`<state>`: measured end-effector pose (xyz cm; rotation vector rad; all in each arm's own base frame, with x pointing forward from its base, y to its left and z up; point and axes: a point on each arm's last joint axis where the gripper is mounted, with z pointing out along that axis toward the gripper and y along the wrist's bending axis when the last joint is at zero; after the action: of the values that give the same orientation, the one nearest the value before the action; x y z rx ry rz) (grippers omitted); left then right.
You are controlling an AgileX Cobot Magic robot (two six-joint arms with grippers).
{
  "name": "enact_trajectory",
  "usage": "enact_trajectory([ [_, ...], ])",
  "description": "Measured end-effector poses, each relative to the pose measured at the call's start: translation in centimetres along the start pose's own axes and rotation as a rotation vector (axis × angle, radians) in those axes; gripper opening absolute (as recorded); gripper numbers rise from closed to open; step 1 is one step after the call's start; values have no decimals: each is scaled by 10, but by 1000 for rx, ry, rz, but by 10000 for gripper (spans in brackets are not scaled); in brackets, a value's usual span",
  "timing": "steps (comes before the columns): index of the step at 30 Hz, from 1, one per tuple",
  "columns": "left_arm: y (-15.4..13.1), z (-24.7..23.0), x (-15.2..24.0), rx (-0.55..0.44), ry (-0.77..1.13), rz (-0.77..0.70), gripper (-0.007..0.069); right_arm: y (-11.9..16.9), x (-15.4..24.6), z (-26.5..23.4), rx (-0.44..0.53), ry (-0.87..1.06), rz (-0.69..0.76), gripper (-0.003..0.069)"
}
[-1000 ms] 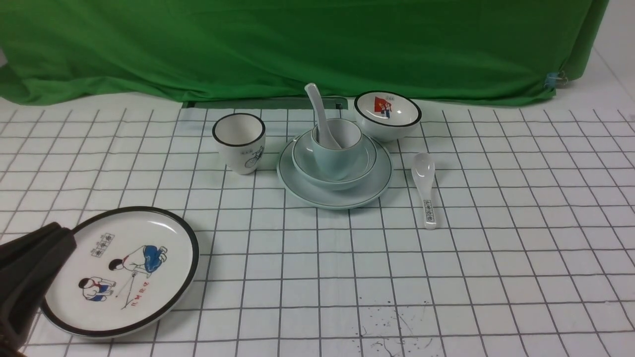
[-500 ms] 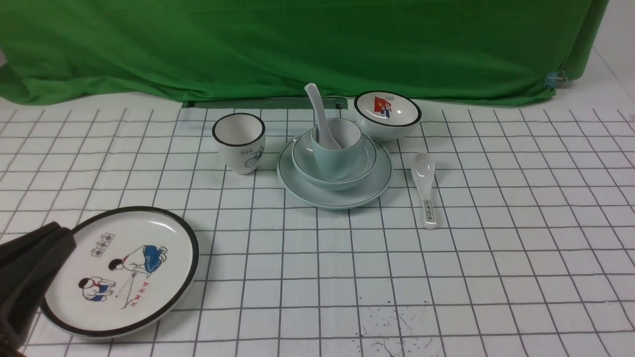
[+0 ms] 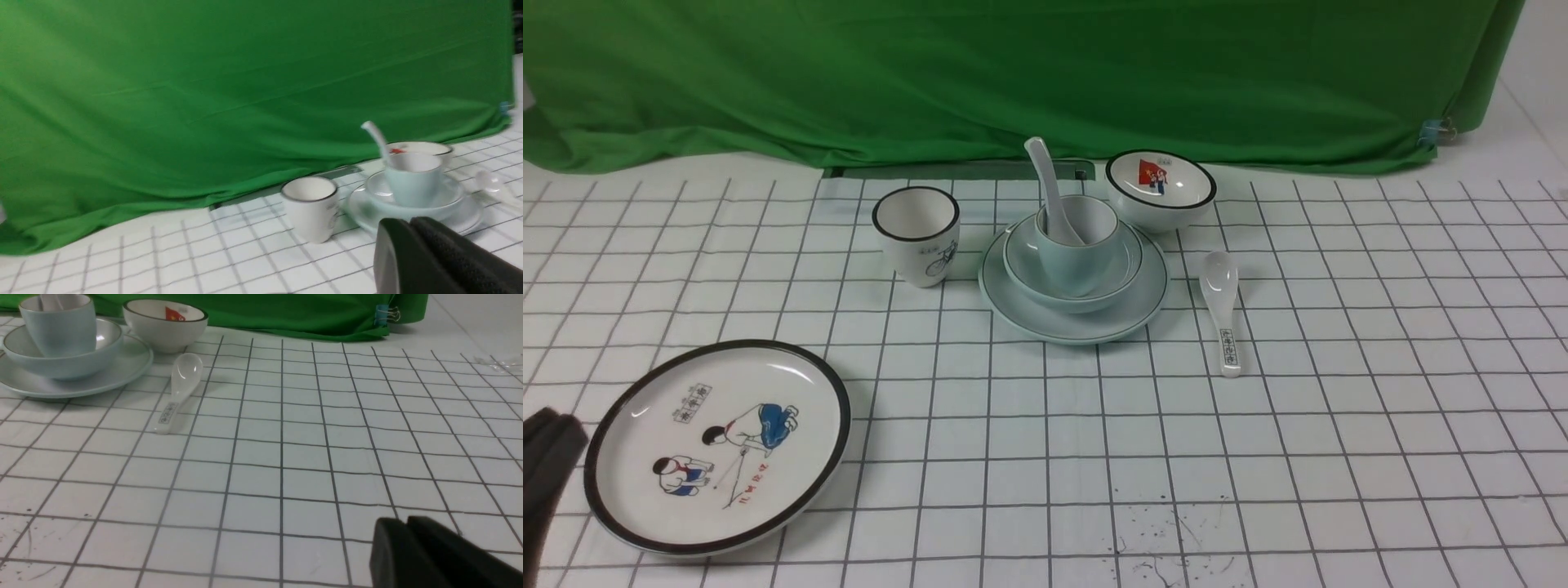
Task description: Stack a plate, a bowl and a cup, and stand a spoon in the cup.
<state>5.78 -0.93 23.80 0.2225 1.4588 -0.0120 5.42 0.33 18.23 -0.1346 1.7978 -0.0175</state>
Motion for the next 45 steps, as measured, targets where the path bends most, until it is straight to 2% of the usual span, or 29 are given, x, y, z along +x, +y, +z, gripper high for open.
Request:
enact_trajectory([
  [3, 1, -4, 25, -70, 42, -32, -31, 0, 0, 0, 0, 0, 0, 92],
  [5, 0, -5, 30, -72, 84, -47, -31, 0, 0, 0, 0, 0, 0, 96],
  [7, -3, -7, 43, -49, 217, -90, -31, 0, 0, 0, 0, -1, 0, 103],
  [10, -5, -8, 50, -40, 276, -130, -31, 0, 0, 0, 0, -1, 0, 111],
  [45, -5, -8, 49, -46, 267, -143, -31, 0, 0, 0, 0, 0, 0, 212],
])
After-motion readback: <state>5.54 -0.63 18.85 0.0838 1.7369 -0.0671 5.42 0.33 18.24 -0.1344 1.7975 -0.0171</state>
